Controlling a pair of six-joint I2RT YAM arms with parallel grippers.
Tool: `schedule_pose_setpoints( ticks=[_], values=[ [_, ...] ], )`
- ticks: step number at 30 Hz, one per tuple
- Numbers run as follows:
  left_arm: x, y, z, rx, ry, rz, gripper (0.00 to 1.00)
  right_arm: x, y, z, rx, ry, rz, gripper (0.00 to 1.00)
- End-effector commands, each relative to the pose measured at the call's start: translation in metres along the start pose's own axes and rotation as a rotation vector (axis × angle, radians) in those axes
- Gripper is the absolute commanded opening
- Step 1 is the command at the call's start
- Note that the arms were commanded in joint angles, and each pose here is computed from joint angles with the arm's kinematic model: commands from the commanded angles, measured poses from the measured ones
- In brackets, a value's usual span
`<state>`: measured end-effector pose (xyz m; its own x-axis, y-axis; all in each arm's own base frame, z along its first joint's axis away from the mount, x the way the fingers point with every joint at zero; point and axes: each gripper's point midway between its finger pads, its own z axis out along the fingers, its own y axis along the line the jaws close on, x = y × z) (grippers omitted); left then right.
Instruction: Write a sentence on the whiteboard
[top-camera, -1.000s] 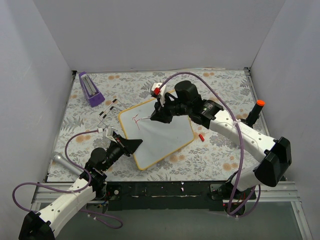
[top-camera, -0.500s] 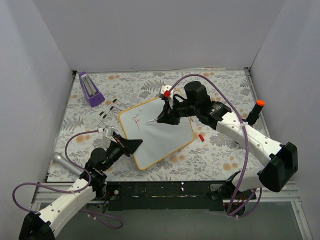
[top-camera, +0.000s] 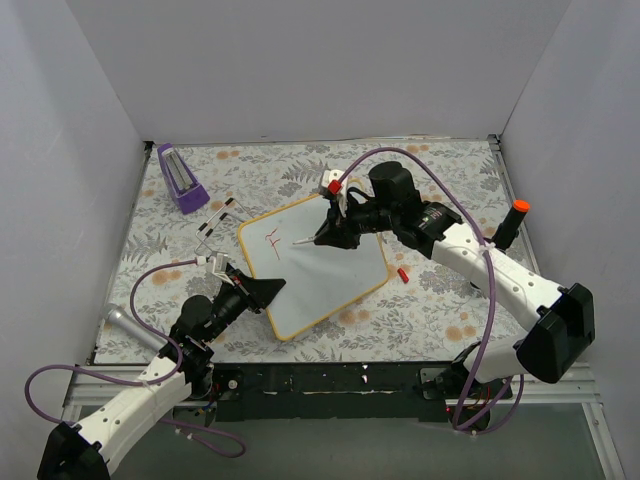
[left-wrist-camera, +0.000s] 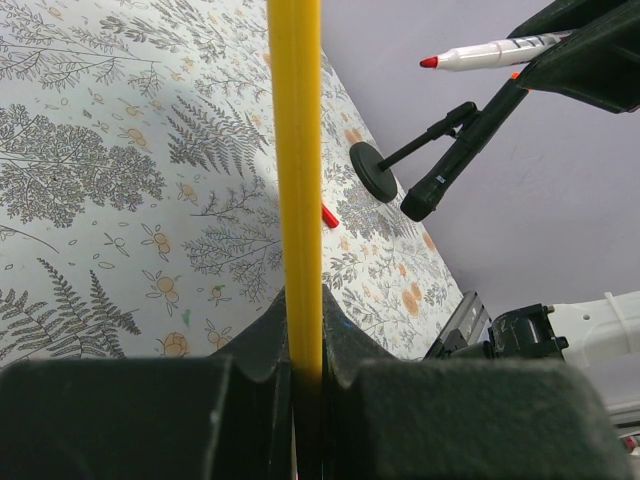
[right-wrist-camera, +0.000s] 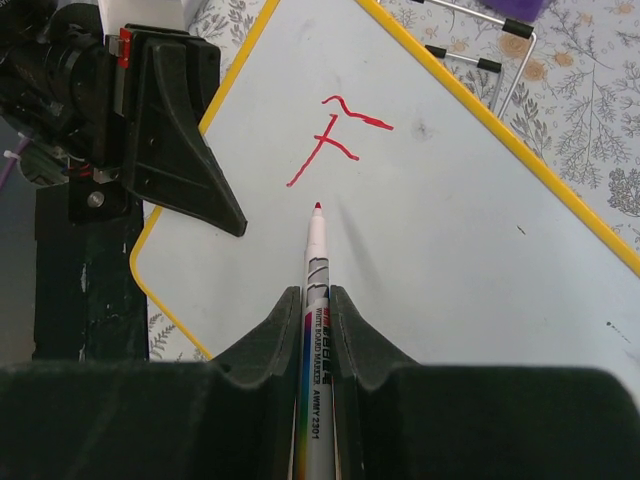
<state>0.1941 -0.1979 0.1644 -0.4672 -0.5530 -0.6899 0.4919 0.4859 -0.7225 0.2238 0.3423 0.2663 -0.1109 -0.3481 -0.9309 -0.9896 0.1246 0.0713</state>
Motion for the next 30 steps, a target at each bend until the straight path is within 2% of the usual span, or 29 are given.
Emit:
schedule_pose_setpoints(
  ticks=[1, 30],
  values=[
    [-0.0323, -0.0388, 0.0010, 0.143, -0.110, 0.042, 0.00, -0.0144, -0.0012, 0.0012, -0.016, -0.042, -0.022, 0.01],
    [-0.0307, -0.0372, -0.0002, 0.141, -0.108, 0.034, 0.00, -0.0151, -0.0029, 0.0037, -0.016, -0.043, -0.024, 0.01]
  ],
)
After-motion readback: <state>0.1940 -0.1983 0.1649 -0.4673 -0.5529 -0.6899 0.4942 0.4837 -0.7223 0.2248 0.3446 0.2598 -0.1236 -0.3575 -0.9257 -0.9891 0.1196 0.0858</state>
